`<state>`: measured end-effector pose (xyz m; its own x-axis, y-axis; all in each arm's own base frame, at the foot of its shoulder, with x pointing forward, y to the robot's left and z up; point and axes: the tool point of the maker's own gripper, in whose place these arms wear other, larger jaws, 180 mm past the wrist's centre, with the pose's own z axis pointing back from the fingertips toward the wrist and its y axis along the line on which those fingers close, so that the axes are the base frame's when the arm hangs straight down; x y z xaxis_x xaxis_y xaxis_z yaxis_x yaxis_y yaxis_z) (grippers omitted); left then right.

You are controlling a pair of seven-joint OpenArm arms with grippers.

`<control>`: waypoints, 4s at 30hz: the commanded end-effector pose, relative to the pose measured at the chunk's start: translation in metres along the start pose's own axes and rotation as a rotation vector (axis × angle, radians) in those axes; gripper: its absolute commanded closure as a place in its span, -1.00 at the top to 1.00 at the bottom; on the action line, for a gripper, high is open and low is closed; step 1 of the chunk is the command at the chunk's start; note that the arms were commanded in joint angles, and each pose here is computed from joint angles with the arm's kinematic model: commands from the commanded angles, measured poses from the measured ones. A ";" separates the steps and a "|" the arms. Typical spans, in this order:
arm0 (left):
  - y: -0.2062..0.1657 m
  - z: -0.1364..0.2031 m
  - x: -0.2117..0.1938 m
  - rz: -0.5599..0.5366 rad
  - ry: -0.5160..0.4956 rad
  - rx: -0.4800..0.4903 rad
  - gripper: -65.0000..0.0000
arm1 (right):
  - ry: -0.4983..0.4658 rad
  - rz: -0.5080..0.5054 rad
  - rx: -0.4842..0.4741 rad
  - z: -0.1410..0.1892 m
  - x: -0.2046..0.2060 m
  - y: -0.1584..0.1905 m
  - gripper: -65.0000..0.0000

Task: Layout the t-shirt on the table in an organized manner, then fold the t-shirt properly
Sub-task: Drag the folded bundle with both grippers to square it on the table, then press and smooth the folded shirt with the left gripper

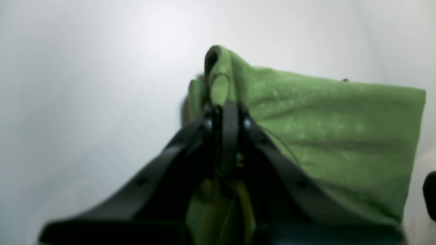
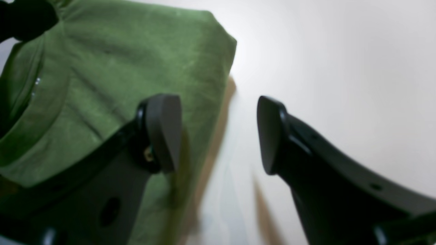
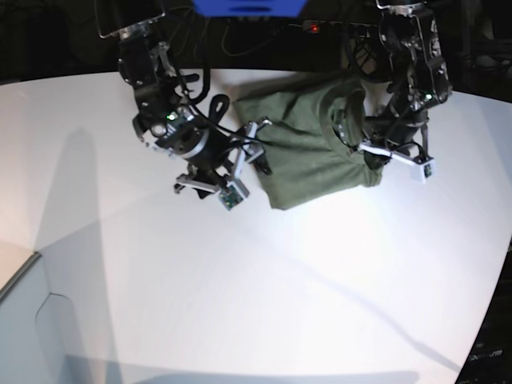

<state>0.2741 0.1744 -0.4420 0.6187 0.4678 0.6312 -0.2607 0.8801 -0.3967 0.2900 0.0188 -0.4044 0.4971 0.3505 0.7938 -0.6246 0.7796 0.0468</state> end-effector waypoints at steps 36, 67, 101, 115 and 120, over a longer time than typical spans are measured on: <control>0.005 0.033 -0.020 0.071 -0.006 -0.030 -1.00 | -0.134 0.021 0.062 -0.011 0.057 0.026 0.07; 0.007 0.022 -0.020 0.092 0.009 -0.030 -1.00 | -0.069 0.012 0.109 -0.062 0.034 0.013 -1.00; -0.019 0.008 -0.063 0.149 0.103 -0.071 0.28 | -0.257 -0.016 -0.148 0.038 0.053 -0.056 -1.00; -0.086 -0.054 -0.044 -0.225 0.194 -0.176 -0.96 | -0.238 -0.047 -0.267 0.057 0.038 -0.102 -1.00; -0.123 -0.065 -0.040 -0.586 0.198 -0.216 -1.00 | -0.234 -0.084 -0.357 0.075 0.028 -0.134 -1.00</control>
<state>0.3267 0.0429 -0.4658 0.7457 -0.1255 0.6544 0.2958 0.9424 -0.1564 0.3347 -0.1169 -0.3588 0.4144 0.1974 0.8884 -0.3174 0.9462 -0.0621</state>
